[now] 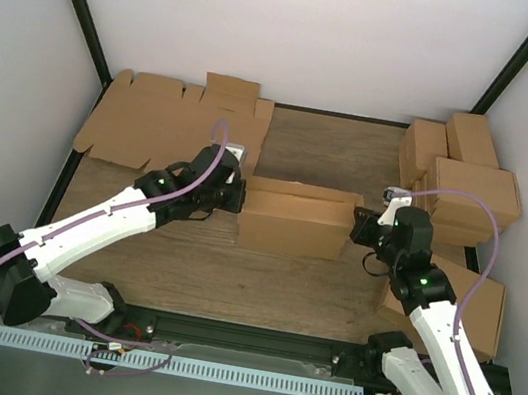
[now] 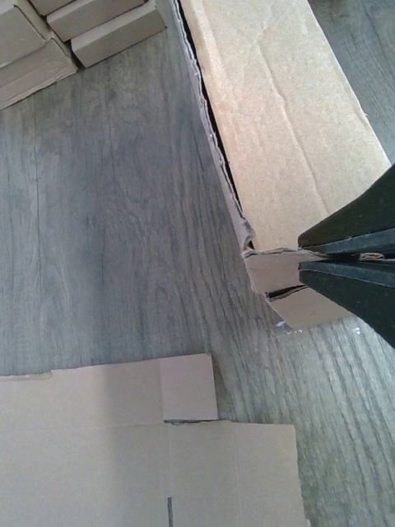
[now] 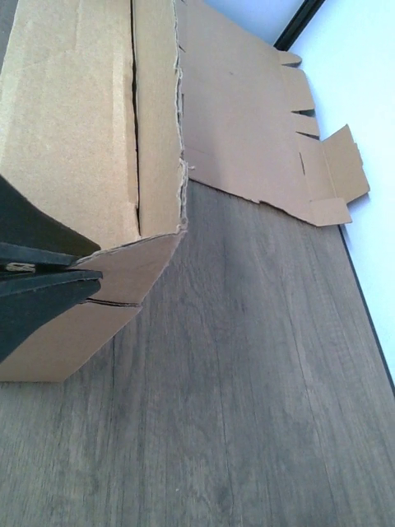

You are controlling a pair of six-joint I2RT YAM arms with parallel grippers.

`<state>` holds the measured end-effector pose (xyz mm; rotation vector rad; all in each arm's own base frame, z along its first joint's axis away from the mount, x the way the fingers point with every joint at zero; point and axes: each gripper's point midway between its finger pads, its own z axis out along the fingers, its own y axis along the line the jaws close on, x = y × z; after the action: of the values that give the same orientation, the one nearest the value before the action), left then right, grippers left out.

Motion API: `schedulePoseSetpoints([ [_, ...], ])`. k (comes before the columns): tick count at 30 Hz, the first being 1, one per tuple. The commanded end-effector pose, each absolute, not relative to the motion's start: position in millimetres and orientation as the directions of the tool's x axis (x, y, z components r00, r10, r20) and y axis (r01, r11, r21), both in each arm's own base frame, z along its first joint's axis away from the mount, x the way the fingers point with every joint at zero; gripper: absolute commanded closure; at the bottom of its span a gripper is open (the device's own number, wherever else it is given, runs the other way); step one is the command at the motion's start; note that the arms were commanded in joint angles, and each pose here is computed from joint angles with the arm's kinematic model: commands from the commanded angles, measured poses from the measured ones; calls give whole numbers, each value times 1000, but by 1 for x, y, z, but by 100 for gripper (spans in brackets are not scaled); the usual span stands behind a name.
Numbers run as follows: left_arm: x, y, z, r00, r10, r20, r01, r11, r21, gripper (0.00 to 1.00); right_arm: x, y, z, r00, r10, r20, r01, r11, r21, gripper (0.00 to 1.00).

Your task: Fold the paper box

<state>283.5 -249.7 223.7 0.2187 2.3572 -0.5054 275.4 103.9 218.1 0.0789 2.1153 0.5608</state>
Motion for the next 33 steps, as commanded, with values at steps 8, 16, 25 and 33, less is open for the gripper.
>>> schedulePoseSetpoints([
  [8, 280, -245, 219, -723, 71, -687, 313, 920, -235, 96, 256, 130, 196, -647, 214, -732, -239, 855, 460, 99],
  [16, 293, -226, 227, -702, 67, -709, 274, 944, -182, 96, 246, 144, 195, -659, 265, -704, -224, 824, 520, 99],
  [25, 283, -233, 213, -728, 49, -684, 297, 922, -250, 96, 240, 159, 176, -685, 215, -696, -218, 851, 477, 99],
  [33, 279, -228, 201, -743, 59, -666, 289, 927, -240, 96, 242, 151, 180, -658, 202, -726, -215, 873, 438, 98],
])
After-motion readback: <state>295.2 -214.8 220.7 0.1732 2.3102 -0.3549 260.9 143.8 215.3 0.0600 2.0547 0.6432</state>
